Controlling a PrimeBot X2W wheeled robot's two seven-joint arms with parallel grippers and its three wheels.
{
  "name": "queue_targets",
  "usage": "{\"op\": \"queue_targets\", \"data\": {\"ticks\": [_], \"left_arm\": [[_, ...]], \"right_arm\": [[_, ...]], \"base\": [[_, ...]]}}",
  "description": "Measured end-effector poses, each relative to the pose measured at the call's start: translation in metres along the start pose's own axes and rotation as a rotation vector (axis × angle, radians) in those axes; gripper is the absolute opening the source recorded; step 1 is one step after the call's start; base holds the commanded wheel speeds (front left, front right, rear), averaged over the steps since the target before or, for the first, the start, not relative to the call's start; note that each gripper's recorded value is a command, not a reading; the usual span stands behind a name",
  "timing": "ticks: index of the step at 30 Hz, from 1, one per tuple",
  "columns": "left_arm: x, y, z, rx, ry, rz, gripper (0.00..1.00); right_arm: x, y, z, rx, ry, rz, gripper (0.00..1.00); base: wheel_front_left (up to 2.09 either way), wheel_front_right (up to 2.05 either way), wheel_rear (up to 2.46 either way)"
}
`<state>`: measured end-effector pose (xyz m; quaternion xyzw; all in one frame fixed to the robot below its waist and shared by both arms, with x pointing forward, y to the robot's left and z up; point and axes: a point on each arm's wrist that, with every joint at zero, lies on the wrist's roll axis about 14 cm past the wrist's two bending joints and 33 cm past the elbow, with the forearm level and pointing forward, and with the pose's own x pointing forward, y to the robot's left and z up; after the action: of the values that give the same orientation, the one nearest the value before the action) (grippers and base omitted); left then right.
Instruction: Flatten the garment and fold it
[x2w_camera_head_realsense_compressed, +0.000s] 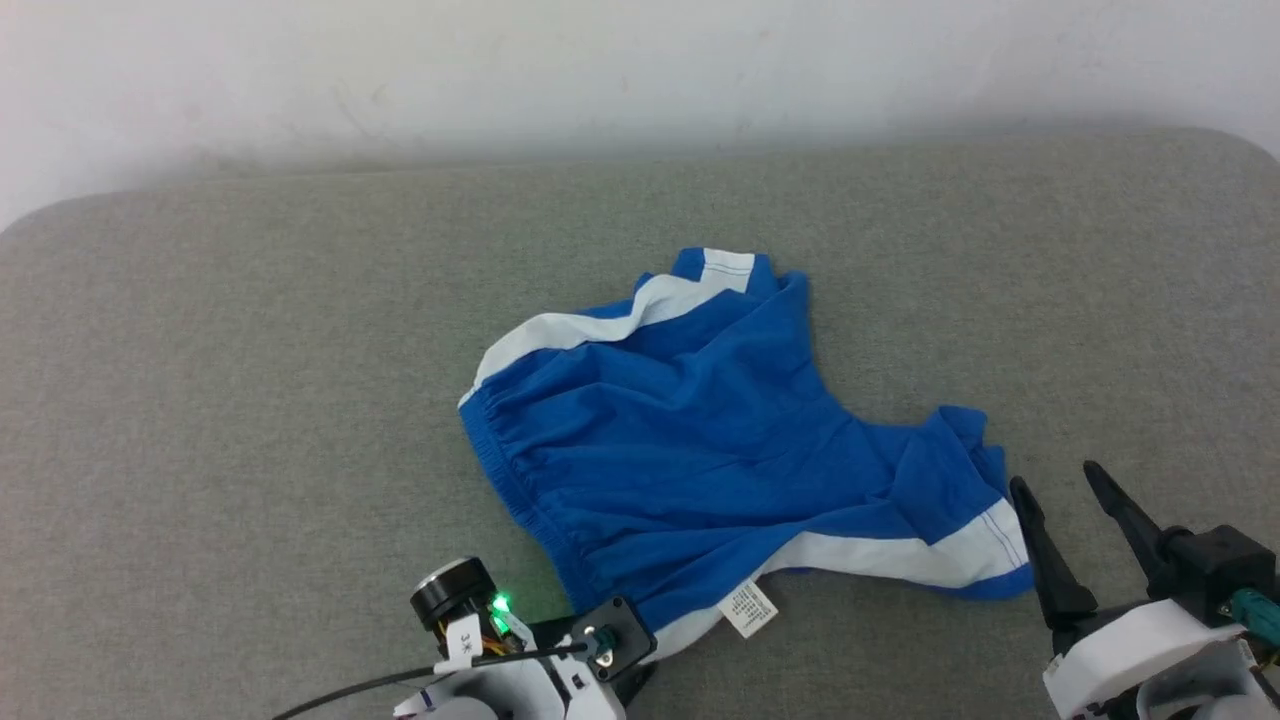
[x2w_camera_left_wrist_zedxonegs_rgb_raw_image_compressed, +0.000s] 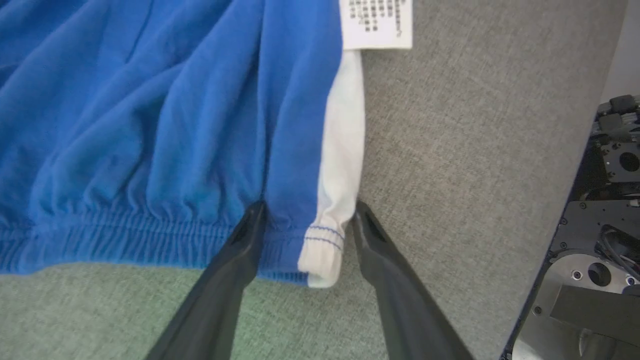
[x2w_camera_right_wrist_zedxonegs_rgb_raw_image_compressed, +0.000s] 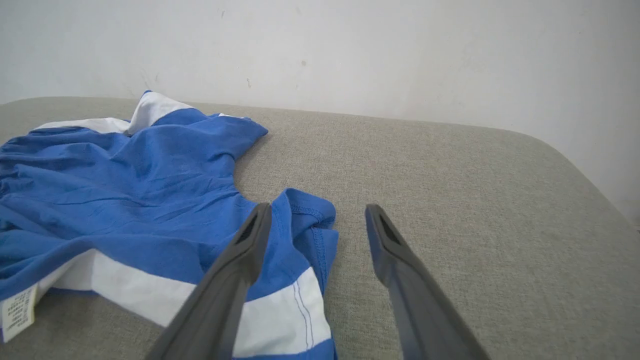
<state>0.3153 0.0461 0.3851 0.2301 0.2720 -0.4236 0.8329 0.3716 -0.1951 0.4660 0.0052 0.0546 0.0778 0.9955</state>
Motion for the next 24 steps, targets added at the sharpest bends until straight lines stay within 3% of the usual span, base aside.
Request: {"op": "queue_targets", "data": {"ticks": [8,13,17,24], "left_arm": [[-0.002,0.006,0.005,-0.008,-0.022,0.003,0.0],[-0.009,0.012,0.005,-0.005,-0.031,0.03,0.0],[-0.009,0.012,0.006,-0.013,-0.037,0.032,0.0],[-0.006,0.012,0.001,-0.038,-0.039,0.028,0.0]], "right_arm": [[0.003,0.004,-0.001,-0.143,0.106,0.119,1.0],[-0.005,0.011,-0.02,-0.26,0.346,0.26,1.0],[-0.004,0.012,-0.027,-0.277,0.493,0.319,1.0],[0.012,0.018,-0.042,-0.293,0.602,0.371,1.0]], "base": [[0.0,0.0,0.0],[0.0,0.0,0.0],[0.0,0.0,0.0],[0.0,0.0,0.0]]}}
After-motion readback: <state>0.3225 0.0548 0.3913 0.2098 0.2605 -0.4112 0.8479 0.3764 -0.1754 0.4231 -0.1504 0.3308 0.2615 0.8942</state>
